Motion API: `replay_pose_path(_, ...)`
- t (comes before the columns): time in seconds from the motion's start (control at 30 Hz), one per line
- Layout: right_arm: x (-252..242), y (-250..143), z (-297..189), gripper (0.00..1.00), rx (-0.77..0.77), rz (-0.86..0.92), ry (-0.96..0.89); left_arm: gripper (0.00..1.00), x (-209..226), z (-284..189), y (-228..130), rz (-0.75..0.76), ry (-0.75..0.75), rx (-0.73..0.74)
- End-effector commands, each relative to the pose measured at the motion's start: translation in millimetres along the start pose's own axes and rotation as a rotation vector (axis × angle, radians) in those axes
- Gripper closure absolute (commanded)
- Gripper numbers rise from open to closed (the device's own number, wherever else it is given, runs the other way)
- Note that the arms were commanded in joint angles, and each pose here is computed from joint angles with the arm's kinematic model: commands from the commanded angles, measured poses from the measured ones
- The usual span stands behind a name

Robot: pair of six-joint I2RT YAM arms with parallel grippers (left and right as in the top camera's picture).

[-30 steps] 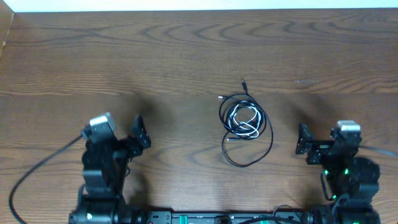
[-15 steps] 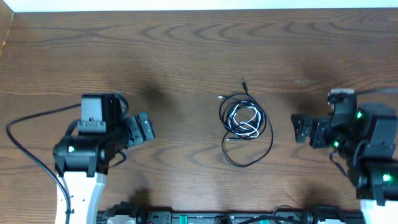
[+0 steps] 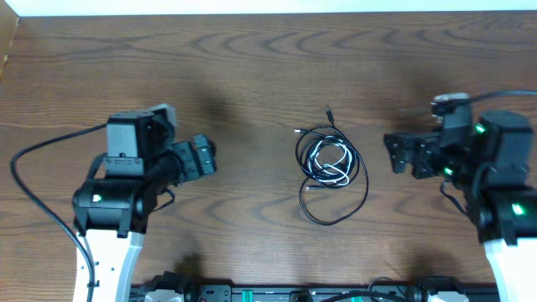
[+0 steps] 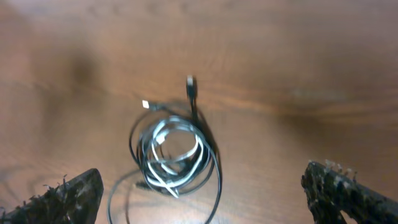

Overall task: Untangle cables
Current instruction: 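Move both grippers forward toward the tangled black and white cables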

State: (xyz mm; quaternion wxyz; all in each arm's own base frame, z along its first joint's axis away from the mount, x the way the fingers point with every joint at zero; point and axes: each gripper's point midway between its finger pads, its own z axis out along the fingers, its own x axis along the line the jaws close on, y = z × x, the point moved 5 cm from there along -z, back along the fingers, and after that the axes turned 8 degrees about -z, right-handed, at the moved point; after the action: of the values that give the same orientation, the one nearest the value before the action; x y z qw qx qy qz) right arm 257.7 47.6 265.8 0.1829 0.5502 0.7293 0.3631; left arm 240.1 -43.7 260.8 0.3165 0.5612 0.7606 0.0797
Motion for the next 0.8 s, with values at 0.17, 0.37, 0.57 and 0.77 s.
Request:
replay_pose_path(0.17,25,-26,72,0.19,0.268,-0.206,0.04,0.02,-49,11,-16,0.311,-0.091,0.032)
replay_pose_path(0.37,22,-40,116,0.36,0.372,-0.226,-0.04,0.02,-57,28,-26,0.352,-0.074,0.094)
replay_pose_path(0.57,18,-50,149,0.33,0.412,-0.214,-0.034,0.02,-56,38,-27,0.35,-0.057,0.125)
replay_pose_path(0.77,14,-66,173,0.35,0.475,-0.207,-0.032,0.02,-55,44,-28,0.349,-0.047,0.143)
